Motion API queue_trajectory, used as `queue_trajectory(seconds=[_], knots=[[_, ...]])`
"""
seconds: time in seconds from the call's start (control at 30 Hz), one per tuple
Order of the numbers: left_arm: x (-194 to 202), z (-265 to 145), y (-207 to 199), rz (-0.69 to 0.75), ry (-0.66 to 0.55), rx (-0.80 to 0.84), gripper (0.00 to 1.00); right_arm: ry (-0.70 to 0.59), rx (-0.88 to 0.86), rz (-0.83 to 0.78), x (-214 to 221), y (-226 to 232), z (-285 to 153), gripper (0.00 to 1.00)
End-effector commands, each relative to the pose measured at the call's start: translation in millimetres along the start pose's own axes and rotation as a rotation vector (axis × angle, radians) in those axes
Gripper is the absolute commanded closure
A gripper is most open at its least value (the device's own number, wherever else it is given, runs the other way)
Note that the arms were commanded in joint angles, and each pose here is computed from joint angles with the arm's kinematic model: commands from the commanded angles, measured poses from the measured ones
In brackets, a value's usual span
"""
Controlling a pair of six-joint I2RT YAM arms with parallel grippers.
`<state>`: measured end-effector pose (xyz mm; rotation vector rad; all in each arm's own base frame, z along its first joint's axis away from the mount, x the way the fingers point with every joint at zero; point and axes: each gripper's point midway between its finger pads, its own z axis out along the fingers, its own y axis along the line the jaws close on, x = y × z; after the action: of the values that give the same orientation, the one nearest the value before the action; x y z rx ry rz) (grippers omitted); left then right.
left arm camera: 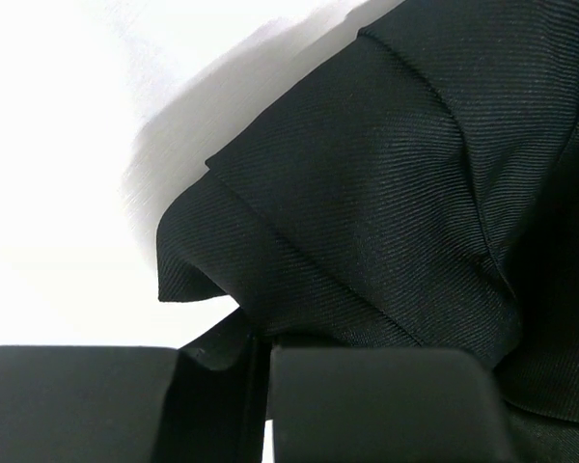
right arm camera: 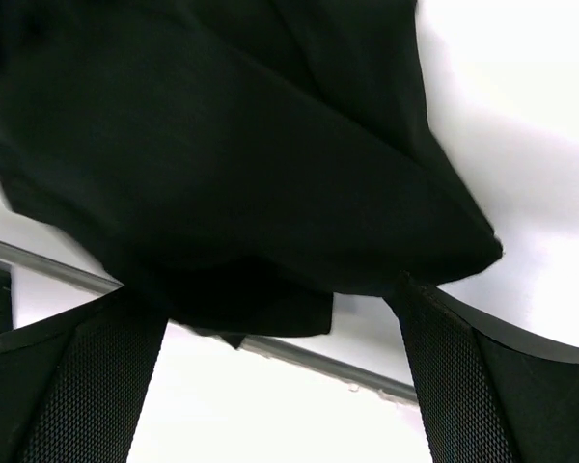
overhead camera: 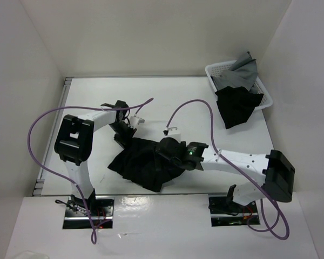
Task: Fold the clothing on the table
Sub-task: Fold the skirt
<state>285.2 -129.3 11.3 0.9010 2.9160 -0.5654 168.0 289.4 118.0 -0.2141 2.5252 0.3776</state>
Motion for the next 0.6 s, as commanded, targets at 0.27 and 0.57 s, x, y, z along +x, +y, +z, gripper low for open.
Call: queue_trajectory(seconds=[0.27, 0.57], knots=[[5, 7, 22, 0.027, 0.011, -0.097, 1.00, -0.035, -0.159, 0.012, -3, 51, 25, 0.31], [2, 5, 18, 0.031, -0.004, -0.078, 1.00, -0.004, -0.475, -0.058, -36, 162, -40, 1.00]])
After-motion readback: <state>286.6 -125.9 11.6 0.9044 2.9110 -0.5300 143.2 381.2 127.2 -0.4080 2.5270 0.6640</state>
